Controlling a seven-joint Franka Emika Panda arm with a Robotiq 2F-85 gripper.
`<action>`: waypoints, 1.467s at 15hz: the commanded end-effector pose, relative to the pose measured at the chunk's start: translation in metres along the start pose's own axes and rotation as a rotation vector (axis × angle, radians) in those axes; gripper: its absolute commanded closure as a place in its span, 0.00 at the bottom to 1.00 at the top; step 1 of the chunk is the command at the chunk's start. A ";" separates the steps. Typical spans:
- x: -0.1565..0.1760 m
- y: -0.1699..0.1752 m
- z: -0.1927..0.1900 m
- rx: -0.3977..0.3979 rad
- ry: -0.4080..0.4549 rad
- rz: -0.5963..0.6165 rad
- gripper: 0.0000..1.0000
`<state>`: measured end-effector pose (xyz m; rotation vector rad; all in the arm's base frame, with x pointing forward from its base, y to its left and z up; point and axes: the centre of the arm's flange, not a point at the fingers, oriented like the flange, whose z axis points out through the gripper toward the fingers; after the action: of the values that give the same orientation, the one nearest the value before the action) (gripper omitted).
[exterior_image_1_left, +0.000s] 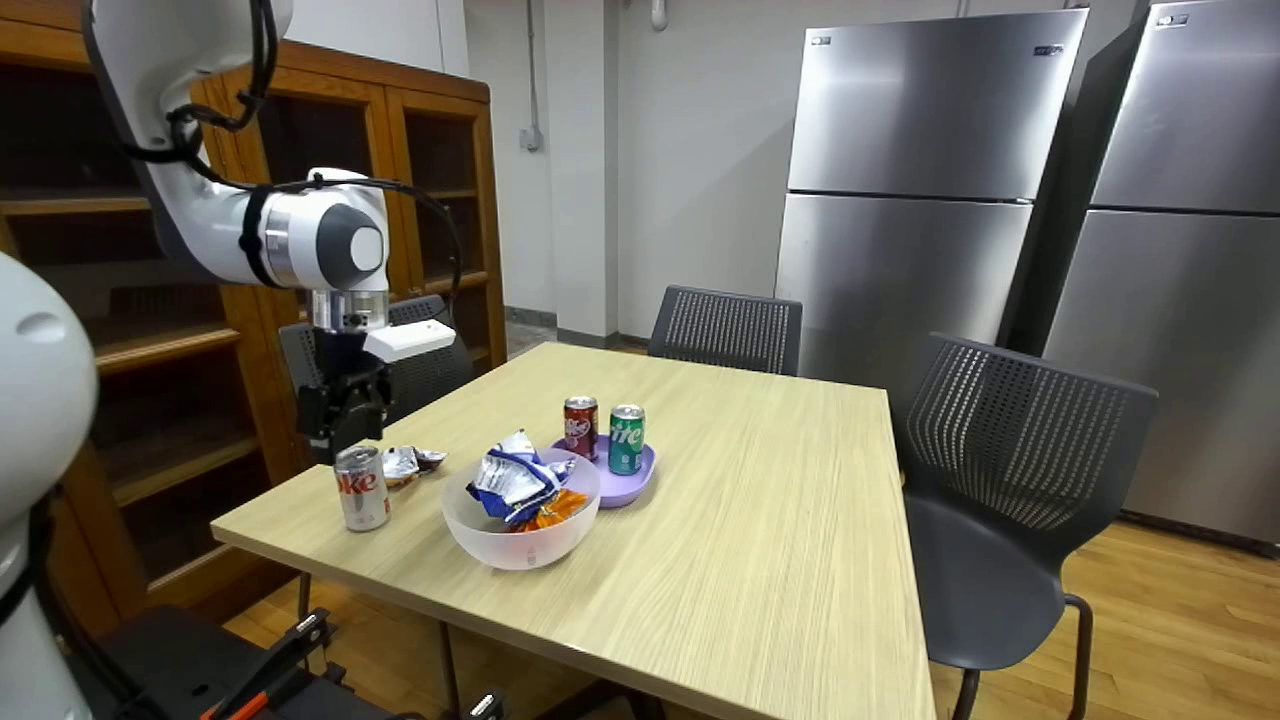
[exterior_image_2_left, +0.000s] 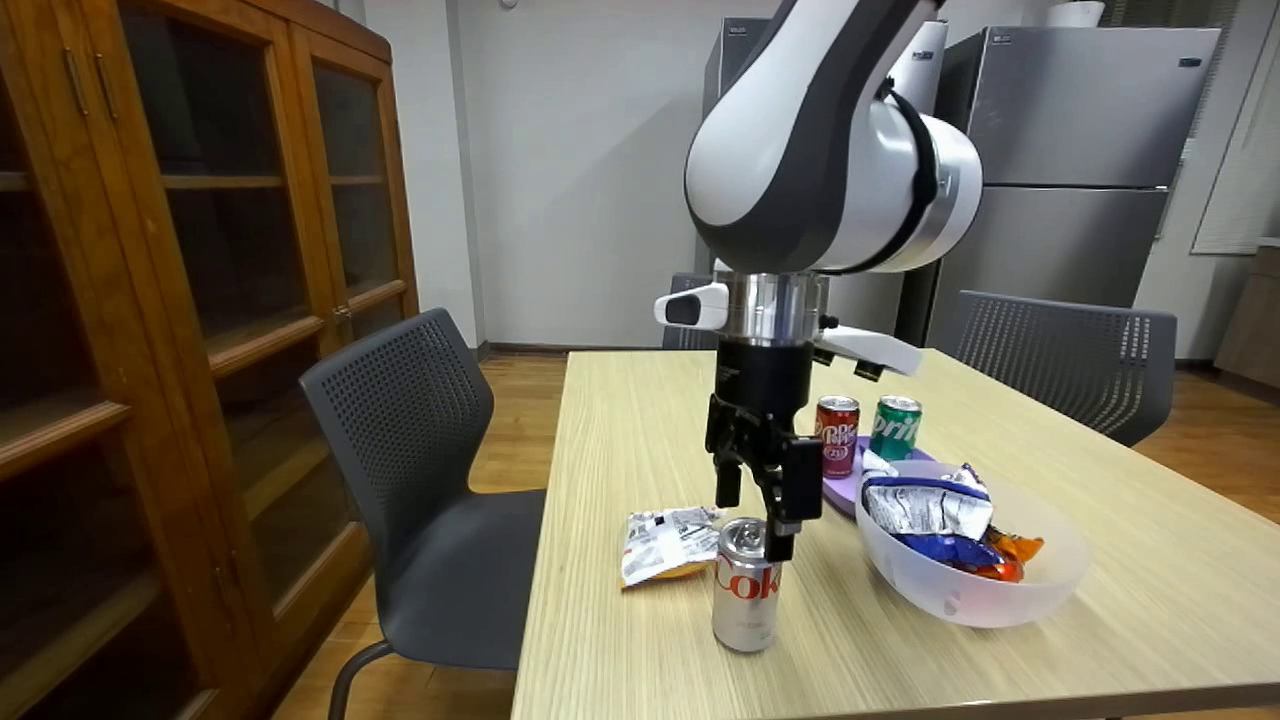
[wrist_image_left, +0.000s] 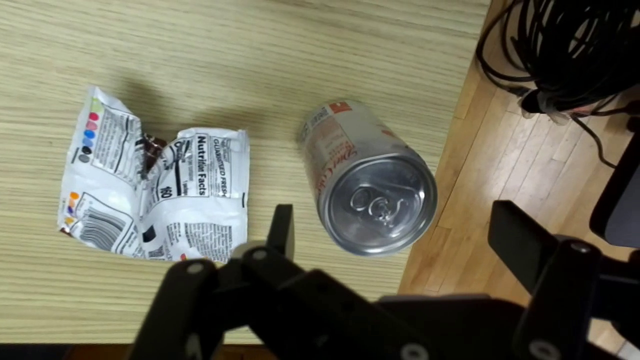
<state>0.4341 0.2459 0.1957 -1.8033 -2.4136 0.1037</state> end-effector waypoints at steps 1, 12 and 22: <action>0.002 0.010 0.006 0.036 -0.011 0.017 0.00; -0.001 0.021 0.014 0.044 -0.011 0.062 0.59; 0.005 0.045 -0.041 -0.099 -0.011 0.142 0.59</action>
<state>0.4704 0.2580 0.1992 -1.9540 -2.3341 0.0634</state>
